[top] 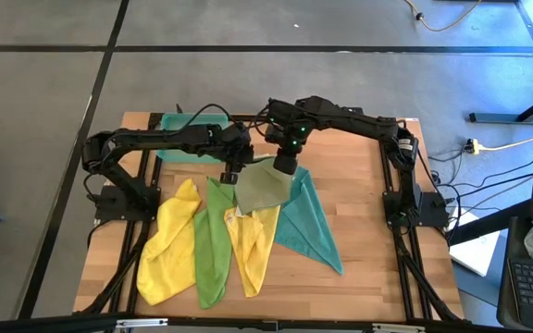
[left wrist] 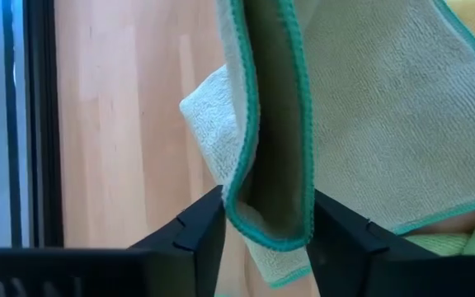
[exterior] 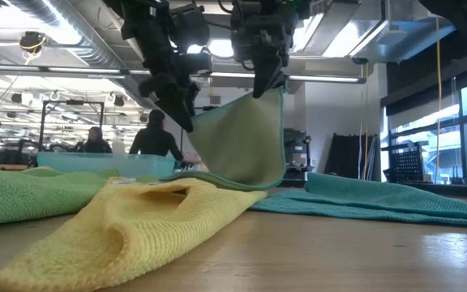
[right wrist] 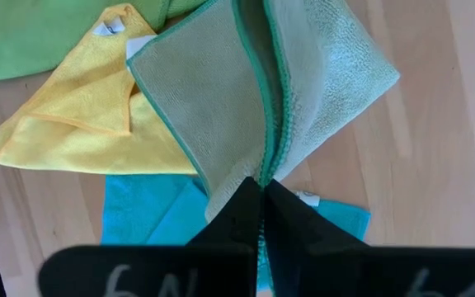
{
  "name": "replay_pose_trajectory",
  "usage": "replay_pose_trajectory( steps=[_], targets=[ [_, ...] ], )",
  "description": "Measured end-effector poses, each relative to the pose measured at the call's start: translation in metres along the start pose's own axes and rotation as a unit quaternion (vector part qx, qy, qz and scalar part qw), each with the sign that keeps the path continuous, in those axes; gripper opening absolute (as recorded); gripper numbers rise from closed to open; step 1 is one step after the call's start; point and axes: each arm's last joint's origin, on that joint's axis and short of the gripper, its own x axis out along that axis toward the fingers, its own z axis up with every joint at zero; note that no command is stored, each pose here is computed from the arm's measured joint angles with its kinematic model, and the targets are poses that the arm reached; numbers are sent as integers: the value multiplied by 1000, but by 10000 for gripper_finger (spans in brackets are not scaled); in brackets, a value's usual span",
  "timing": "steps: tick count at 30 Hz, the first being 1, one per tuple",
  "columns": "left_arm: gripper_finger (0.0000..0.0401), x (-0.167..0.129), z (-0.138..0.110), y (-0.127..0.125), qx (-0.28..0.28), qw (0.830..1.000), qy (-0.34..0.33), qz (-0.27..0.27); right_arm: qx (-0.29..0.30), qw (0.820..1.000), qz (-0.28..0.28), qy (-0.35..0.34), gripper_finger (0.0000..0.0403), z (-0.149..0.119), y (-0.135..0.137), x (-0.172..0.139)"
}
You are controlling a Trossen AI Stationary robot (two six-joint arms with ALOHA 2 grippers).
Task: Fold microfiber towels
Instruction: Fold the light green microfiber cloth
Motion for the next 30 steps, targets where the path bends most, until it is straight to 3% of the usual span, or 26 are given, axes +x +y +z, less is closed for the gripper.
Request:
replay_pose_trajectory(
  steps=[13, 23, 30],
  targets=[
    [6, 0, -1, 2, -2, 1000, 0, -1, 1, 999, 37, 7, 12, -2, 2, 0],
    [3, 0, -15, 27, -4, 1000, 6, 20, -24, 997, 65, -43, 12, 10, 30, 7],
    [2, -1, -20, 33, -3, 1000, -4, -2, -58, 993, 77, -67, 12, 12, 51, 28]
  ],
)
